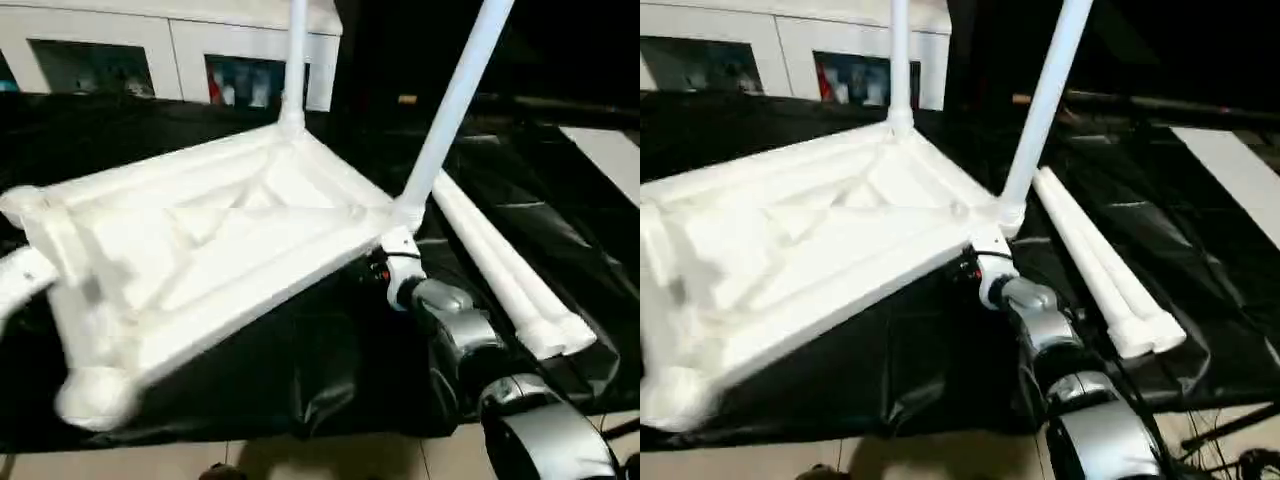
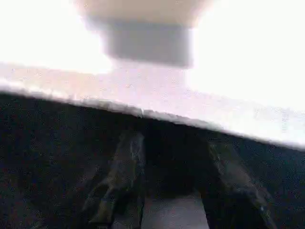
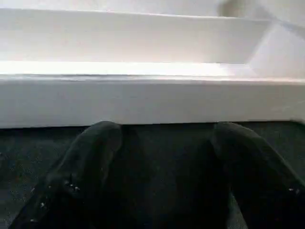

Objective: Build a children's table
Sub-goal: Rotate table base

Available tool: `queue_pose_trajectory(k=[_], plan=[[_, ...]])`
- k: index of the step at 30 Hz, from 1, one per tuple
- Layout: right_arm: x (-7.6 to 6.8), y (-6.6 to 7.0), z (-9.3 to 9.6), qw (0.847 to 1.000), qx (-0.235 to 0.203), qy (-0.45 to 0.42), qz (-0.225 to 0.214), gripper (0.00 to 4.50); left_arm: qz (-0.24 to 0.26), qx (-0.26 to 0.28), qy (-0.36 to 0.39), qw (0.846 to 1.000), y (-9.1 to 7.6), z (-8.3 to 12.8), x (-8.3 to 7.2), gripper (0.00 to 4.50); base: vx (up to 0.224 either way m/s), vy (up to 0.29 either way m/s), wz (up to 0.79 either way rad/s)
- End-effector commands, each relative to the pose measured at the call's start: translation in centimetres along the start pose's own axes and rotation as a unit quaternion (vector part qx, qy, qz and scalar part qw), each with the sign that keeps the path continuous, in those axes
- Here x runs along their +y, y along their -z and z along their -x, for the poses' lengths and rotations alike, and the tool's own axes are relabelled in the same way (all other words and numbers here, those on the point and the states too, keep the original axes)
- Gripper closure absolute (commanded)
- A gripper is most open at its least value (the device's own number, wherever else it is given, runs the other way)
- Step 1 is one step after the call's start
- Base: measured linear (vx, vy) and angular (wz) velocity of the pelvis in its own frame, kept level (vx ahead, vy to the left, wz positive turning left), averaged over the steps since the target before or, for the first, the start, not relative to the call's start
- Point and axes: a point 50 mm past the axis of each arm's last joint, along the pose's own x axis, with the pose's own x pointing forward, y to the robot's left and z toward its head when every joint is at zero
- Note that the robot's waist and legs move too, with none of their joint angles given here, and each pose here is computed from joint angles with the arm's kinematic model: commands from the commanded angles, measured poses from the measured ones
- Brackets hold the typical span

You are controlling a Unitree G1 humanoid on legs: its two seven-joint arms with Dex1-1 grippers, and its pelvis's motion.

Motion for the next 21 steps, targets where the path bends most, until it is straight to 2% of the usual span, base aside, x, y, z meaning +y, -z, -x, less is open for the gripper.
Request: queue_pose_trajectory(k=[1, 4, 5, 10, 11, 12, 20, 21], plan=[[0.3, -1.1, -0.3, 1.000, -0.024, -0.017, 0.007, 0.90, -0.024, -0.057, 0.060, 0.996, -2.0, -1.0, -1.7, 2.76, 0.000, 0.000, 0.00], [0.5, -1.3, -0.4, 0.999, -0.029, -0.030, 0.010, 0.90, -0.030, -0.082, 0.093, 0.992, -3.0, -1.7, -2.7, 2.76, 0.000, 0.000, 0.00], [0.8, -1.3, -0.4, 0.998, -0.036, -0.048, 0.015, 0.90, -0.040, -0.111, 0.132, 0.984, -4.2, -2.6, -4.0, 2.76, 0.000, 0.000, 0.00], [1.2, -1.3, -0.3, 0.996, -0.046, -0.074, 0.022, 0.90, -0.059, -0.138, 0.187, 0.971, -5.9, -3.7, -5.9, 2.76, 0.000, 0.000, 0.00], [1.2, -1.3, -0.3, 0.996, -0.046, -0.074, 0.022, 0.90, -0.059, -0.138, 0.187, 0.971, -5.9, -3.7, -5.9, 2.76, 0.000, 0.000, 0.00], [1.4, -1.3, -0.3, 0.994, -0.050, -0.091, 0.027, 0.90, -0.071, -0.148, 0.210, 0.964, -6.7, -4.2, -6.9, 2.76, 0.000, 0.000, 0.00], [1.6, -1.1, 0.1, 0.990, -0.066, -0.117, 0.037, 0.90, -0.088, -0.171, 0.277, 0.942, -8.8, -5.4, -9.1, 2.76, 0.000, 0.000, 0.00], [1.2, -1.1, 0.6, 0.990, -0.072, -0.121, 0.025, 0.73, -0.087, -0.190, 0.283, 0.936, -9.7, -5.4, -9.4, 2.77, 0.000, 0.000, 0.00]])
